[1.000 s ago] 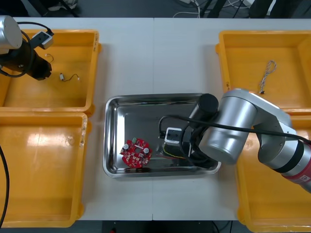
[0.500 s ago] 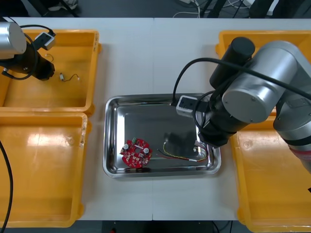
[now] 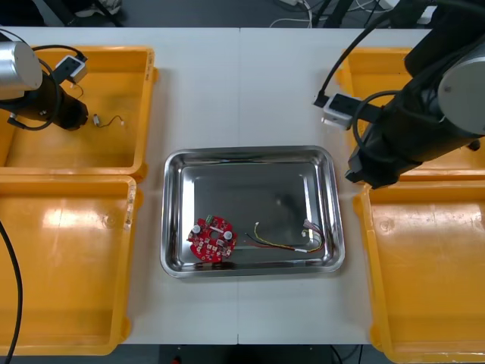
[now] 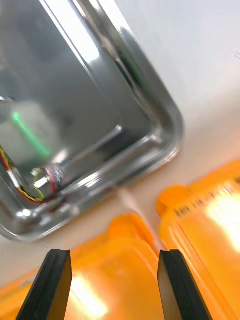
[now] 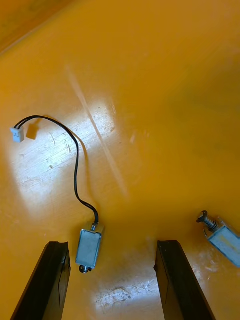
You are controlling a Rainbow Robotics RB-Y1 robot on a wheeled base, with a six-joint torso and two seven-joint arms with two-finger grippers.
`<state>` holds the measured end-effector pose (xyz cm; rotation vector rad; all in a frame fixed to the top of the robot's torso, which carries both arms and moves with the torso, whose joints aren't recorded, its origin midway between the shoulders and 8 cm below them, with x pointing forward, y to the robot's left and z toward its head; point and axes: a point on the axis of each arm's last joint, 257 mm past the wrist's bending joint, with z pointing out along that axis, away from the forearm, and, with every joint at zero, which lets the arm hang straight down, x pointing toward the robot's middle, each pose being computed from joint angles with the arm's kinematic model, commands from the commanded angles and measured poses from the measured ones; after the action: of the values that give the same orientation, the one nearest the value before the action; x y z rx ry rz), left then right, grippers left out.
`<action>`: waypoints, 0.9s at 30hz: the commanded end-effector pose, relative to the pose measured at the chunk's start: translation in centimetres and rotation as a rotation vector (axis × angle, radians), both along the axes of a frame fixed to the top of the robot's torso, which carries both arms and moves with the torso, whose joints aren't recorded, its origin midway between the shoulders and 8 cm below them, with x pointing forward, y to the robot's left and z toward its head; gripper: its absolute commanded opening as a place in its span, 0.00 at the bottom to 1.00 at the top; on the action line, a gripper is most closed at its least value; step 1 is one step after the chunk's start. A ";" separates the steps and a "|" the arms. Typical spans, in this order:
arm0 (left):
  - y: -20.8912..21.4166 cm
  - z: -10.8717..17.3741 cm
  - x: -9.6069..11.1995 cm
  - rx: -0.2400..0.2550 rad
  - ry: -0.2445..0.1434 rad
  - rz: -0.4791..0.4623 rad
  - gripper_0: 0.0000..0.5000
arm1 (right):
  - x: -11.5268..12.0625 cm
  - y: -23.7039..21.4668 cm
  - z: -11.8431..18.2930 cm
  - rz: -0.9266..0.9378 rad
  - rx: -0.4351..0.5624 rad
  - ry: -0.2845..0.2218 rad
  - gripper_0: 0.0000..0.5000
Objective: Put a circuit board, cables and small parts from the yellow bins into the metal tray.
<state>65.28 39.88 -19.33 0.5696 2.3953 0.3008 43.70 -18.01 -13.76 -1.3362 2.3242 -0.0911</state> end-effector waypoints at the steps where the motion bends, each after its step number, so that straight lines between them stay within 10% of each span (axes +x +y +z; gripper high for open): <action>1: -1.6 3.7 2.0 0.052 -0.070 -0.125 1.00 | 2.0 -4.3 4.7 -0.122 0.023 -0.073 1.00; 27: 1.7 4.9 1.6 0.118 -0.077 -0.138 1.00 | 9.2 -17.8 7.4 -0.671 0.108 -0.038 1.00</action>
<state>65.41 39.39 -19.54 0.6494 2.3640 0.2762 51.42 -35.18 -9.95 -0.5850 2.6414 -0.2014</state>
